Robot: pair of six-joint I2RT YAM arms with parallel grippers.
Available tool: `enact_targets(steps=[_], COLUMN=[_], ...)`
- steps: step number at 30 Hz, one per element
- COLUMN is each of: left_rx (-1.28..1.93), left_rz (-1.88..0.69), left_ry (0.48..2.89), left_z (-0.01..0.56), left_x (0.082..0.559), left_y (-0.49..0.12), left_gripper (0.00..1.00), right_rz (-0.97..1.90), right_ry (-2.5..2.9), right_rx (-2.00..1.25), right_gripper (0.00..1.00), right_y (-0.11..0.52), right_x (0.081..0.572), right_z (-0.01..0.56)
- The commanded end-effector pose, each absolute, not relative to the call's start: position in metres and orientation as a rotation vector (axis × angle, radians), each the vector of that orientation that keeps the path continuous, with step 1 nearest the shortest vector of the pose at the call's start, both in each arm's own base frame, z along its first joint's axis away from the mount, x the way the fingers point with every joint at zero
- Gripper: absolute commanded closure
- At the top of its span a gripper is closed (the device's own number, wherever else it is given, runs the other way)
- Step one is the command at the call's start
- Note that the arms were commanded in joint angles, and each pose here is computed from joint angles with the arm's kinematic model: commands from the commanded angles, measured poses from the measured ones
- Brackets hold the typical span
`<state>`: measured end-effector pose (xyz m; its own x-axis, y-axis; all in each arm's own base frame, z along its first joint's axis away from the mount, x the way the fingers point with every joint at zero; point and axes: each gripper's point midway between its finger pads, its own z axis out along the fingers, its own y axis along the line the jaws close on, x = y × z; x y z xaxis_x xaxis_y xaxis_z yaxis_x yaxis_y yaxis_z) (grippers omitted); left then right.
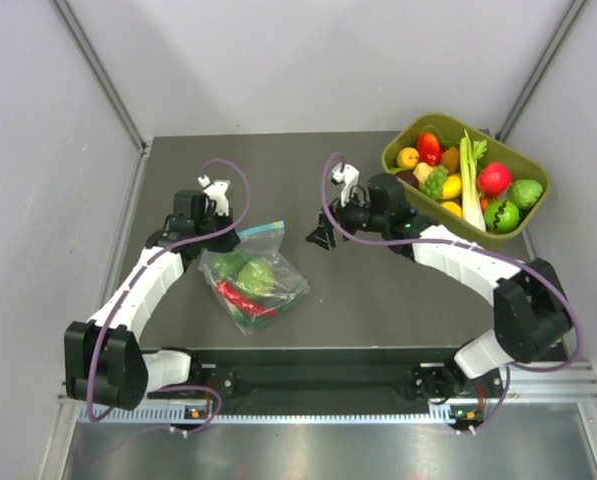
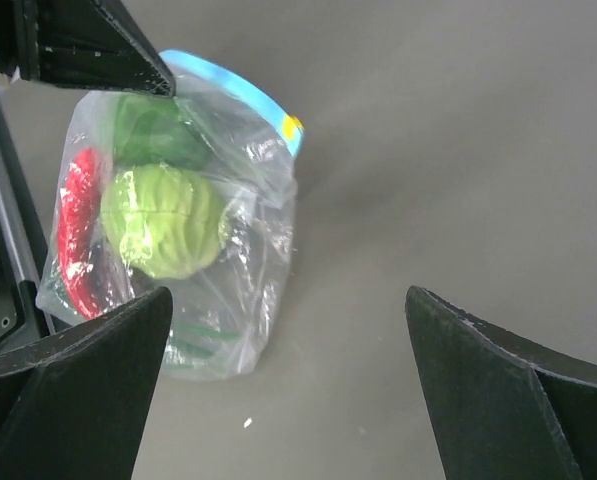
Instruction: Open the zip-top bag and remove the fake food
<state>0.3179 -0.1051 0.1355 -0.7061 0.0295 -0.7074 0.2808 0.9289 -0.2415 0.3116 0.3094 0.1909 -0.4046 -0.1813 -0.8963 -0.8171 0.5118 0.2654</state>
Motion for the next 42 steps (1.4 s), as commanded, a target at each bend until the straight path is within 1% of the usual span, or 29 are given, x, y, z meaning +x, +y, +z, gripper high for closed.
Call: enact_targets(steps=[1,4,6,9,13,18,21,22,24,25,27,28,29,30,32,33,34,36,39,42], left_rx=[0.317,0.341,0.349,0.360,0.366,0.385,0.402,0.410,0.427,0.440,0.464,0.474,0.477,0.481,0.486,0.490,0.491,0.483,0.464,0.460], left_rz=[-0.556,-0.573,-0.574,-0.578,-0.576,-0.597,-0.623,-0.627,-0.646,-0.666,-0.681,-0.681,-0.682,-0.683,-0.680,-0.678,-0.672,-0.643,-0.587,-0.628], left_ry=[2.211,2.195,2.185,2.166,2.150,2.133,2.128,2.124,2.116,2.113,2.110,2.108,2.115,2.120,2.121,2.117,2.112,2.083,2.036,2.008], left_z=[0.159,0.162,0.165,0.169,0.173,0.177,0.177,0.178,0.180,0.180,0.179,0.177,0.174,0.173,0.175,0.177,0.179,0.188,0.200,0.212], left_x=[0.319,0.316,0.314,0.313,0.311,0.308,0.306,0.306,0.304,0.301,0.298,0.298,0.297,0.297,0.299,0.299,0.299,0.301,0.306,0.309], left_y=[-0.128,-0.133,-0.134,-0.136,-0.136,-0.139,-0.144,-0.145,-0.148,-0.151,-0.155,-0.156,-0.157,-0.158,-0.159,-0.159,-0.158,-0.155,-0.148,-0.155], left_gripper=[1.00,1.00,1.00,1.00,1.00,1.00,1.00,1.00,1.00,1.00,1.00,1.00,0.96,0.91,0.74,0.60,0.55,0.48,0.45,0.44], right_rz=[1.040,1.107,1.125,1.157,1.176,1.192,1.217,1.236,1.262,1.275,1.287,1.290,1.286,1.273,1.267,1.249,1.244,1.240,1.227,1.172], right_ry=[1.694,1.674,1.606,1.599,1.606,1.620,1.596,1.572,1.546,1.508,1.479,1.464,1.458,1.452,1.447,1.439,1.424,1.405,1.385,1.416], right_rx=[-0.905,-0.879,-0.866,-0.867,-0.869,-0.853,-0.846,-0.841,-0.827,-0.832,-0.840,-0.851,-0.859,-0.869,-0.890,-0.899,-0.900,-0.899,-0.901,-0.941], right_gripper=[0.00,0.02,0.02,0.07,0.18,0.24,0.34,0.41,0.49,0.63,0.79,0.95,1.00,1.00,1.00,1.00,1.00,1.00,1.00,1.00], right_y=[0.348,0.360,0.368,0.379,0.392,0.398,0.403,0.405,0.407,0.408,0.408,0.408,0.408,0.406,0.403,0.397,0.392,0.372,0.347,0.333], right_x=[0.308,0.305,0.308,0.309,0.311,0.316,0.316,0.316,0.315,0.313,0.311,0.311,0.312,0.315,0.318,0.324,0.324,0.327,0.325,0.319], right_z=[0.203,0.194,0.202,0.195,0.184,0.173,0.174,0.178,0.185,0.191,0.198,0.204,0.207,0.209,0.218,0.222,0.231,0.246,0.264,0.267])
